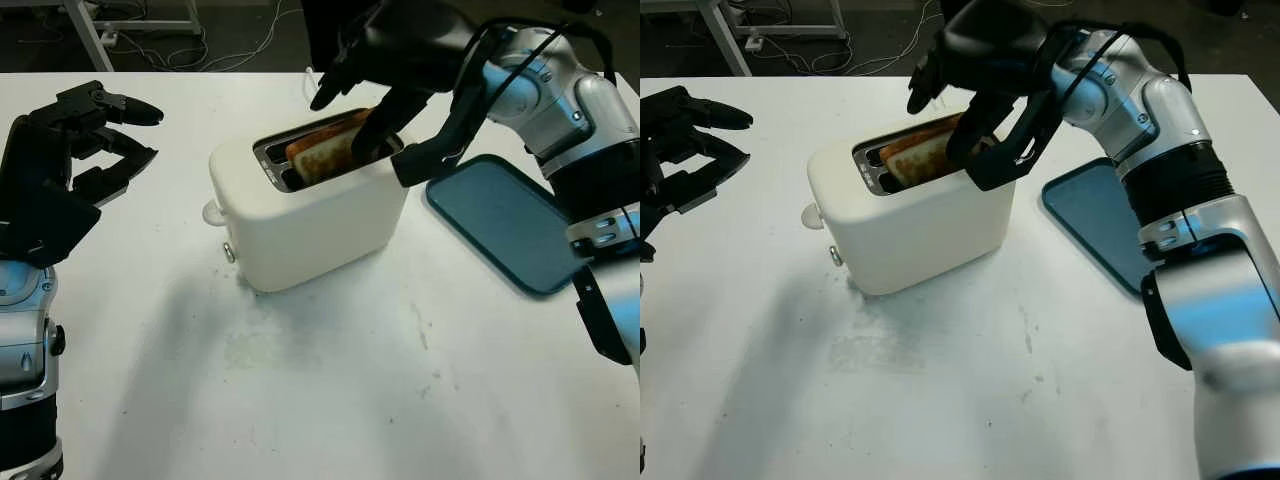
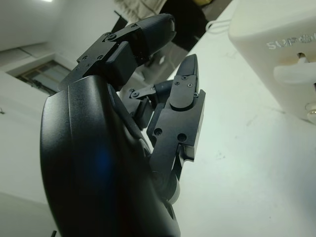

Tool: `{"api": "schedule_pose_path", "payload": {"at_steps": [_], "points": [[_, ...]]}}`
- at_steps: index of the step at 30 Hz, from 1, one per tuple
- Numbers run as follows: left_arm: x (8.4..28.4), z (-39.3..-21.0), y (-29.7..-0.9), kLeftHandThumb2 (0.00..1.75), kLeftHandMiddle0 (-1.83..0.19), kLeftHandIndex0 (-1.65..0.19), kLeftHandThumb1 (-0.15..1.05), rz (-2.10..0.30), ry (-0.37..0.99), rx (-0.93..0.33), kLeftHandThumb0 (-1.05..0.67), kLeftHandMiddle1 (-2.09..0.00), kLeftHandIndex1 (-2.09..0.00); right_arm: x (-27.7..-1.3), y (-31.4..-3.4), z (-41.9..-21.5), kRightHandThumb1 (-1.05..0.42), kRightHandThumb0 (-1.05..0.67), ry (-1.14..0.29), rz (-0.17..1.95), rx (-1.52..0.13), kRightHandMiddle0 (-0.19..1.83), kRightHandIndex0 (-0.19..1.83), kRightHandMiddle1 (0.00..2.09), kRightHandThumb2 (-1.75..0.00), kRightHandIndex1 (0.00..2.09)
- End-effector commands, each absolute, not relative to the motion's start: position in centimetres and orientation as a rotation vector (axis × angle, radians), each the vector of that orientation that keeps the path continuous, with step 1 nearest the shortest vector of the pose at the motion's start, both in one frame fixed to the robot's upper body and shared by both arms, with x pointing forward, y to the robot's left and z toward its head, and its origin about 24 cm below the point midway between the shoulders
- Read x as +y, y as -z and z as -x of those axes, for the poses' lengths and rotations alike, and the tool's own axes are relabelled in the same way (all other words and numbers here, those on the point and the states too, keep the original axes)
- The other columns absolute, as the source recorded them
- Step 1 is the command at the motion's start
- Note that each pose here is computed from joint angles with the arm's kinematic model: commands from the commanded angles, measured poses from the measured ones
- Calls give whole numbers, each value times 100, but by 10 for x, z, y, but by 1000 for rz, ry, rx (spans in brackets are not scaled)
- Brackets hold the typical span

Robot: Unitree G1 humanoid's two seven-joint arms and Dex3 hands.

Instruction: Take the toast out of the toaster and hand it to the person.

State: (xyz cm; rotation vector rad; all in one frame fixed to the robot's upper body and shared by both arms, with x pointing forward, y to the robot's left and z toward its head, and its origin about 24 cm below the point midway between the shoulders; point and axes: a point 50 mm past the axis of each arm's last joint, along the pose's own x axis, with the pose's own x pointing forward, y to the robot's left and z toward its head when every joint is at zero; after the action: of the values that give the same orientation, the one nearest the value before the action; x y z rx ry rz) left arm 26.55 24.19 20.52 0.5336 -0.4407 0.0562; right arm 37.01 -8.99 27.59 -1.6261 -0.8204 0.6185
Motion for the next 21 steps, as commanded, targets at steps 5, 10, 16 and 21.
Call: {"api": "schedule_pose_path", "payload": {"at_steps": [5,10,16,21], "points": [[242,-263,-203,9,-59,-63,92,-539,-67,-440,-8,-118,-81,-86,-260,-372,-81,-79,-639,1629,-841,100,74,5,0,90],[242,-263,-203,10,-60,-63,92,-529,-64,-441,-7,-118,-81,-86,-253,-373,-83,-70,-662,1635,-813,102,71,6,-1,95],[242,-263,-203,11,-59,-62,92,-524,-65,-439,-6,-119,-81,-86,-250,-371,-84,-48,-681,1618,-827,108,71,29,0,129],[241,-263,-203,10,-59,-62,92,-527,-65,-442,-8,-118,-81,-86,-247,-370,-85,-35,-712,1573,-826,69,75,145,0,164]]}}
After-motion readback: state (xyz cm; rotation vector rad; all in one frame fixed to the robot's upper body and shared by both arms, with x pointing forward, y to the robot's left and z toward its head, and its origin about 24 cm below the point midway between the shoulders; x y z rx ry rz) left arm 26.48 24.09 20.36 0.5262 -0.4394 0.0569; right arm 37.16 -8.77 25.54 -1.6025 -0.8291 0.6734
